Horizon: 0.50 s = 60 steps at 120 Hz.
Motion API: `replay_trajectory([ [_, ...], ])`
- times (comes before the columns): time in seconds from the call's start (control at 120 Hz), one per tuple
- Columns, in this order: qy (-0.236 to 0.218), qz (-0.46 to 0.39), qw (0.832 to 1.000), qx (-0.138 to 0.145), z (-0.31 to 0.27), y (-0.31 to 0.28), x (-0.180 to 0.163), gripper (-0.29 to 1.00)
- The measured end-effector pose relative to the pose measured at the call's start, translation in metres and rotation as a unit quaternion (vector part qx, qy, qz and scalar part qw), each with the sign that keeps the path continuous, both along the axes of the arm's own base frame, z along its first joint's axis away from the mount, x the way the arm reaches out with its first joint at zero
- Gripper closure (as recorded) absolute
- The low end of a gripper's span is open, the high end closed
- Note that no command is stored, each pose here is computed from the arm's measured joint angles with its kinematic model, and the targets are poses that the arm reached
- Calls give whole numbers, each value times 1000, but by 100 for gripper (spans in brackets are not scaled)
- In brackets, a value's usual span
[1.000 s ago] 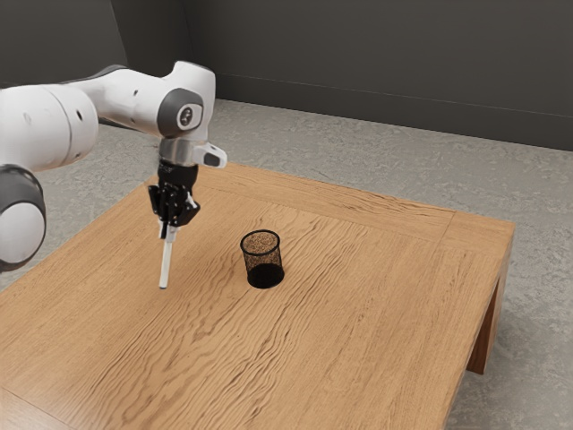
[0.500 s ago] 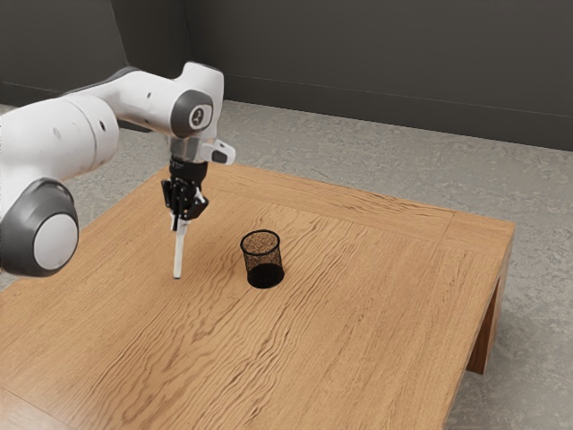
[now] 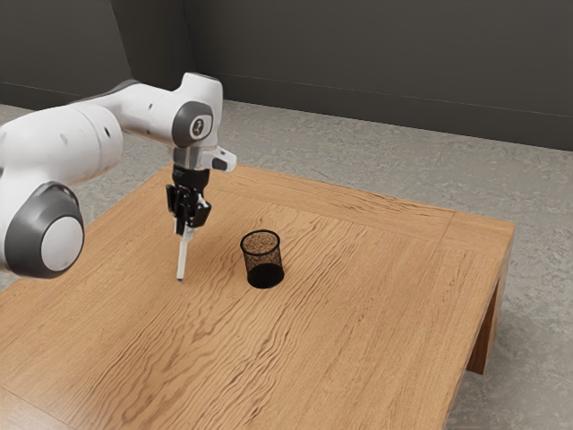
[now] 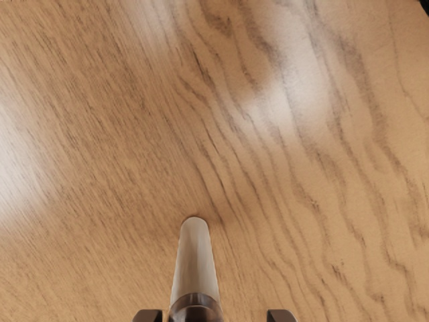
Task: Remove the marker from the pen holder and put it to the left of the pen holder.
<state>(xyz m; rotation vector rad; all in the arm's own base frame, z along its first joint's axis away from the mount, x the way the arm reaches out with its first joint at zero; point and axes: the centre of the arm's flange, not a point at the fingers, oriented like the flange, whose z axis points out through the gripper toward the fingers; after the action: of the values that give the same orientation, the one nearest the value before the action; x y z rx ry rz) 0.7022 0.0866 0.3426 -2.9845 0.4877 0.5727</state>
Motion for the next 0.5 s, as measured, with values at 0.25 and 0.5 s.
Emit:
replay_trajectory([
  [0.25, -44, -15, 999, -12, 89, -17, -29, 15],
  [0.5, -200, -52, 978, -12, 314, -55, -142, 5],
])
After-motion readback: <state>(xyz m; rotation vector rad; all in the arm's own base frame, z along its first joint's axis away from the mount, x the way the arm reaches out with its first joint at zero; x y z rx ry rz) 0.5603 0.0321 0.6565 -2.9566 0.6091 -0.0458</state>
